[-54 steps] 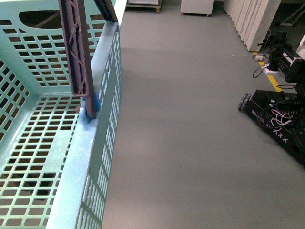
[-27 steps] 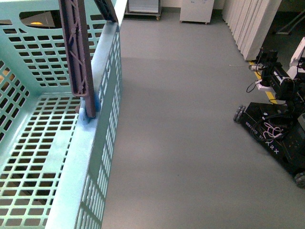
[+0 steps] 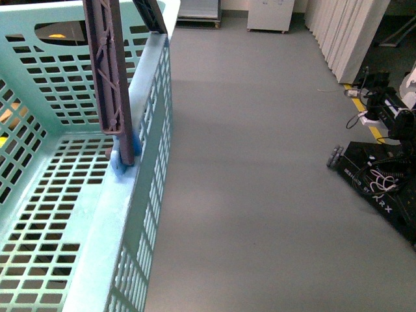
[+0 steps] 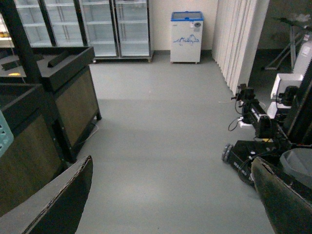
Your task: Pick mango and avocado into basket
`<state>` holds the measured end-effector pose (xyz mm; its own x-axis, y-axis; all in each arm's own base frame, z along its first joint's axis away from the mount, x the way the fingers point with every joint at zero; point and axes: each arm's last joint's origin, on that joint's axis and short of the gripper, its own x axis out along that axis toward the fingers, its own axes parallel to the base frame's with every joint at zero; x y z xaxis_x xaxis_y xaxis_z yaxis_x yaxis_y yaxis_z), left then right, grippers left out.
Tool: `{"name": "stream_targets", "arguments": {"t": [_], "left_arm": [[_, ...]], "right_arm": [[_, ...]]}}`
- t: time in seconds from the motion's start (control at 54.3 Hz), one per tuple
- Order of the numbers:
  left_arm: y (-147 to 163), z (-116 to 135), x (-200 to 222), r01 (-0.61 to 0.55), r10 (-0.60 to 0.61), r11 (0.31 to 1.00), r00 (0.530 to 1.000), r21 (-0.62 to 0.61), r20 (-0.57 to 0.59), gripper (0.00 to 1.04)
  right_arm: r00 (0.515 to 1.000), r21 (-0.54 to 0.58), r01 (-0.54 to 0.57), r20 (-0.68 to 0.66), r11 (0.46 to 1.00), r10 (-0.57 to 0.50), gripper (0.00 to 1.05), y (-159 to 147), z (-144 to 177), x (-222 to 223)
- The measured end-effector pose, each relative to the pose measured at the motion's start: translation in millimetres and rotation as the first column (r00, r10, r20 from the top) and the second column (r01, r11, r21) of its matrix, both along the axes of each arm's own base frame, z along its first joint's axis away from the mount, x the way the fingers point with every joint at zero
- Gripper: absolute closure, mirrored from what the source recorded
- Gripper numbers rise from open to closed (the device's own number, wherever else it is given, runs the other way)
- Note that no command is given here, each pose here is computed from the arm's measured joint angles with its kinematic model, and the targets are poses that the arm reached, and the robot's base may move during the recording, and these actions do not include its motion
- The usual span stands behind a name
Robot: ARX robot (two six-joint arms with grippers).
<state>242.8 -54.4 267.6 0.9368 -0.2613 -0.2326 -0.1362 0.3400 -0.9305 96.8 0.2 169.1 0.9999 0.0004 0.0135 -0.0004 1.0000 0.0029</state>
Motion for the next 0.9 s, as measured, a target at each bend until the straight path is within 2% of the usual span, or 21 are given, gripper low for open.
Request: {"name": "stream_targets", "arguments": {"t": [0.903], "left_arm": [[0.8, -0.6, 0.4, -0.008, 0.008, 1.000, 1.000, 0.007, -0.001, 0.73]], "right_arm": [[1.000, 0.000, 0.000, 0.000, 1.000, 0.000, 0.09, 0.0, 0.0, 0.0]]}}
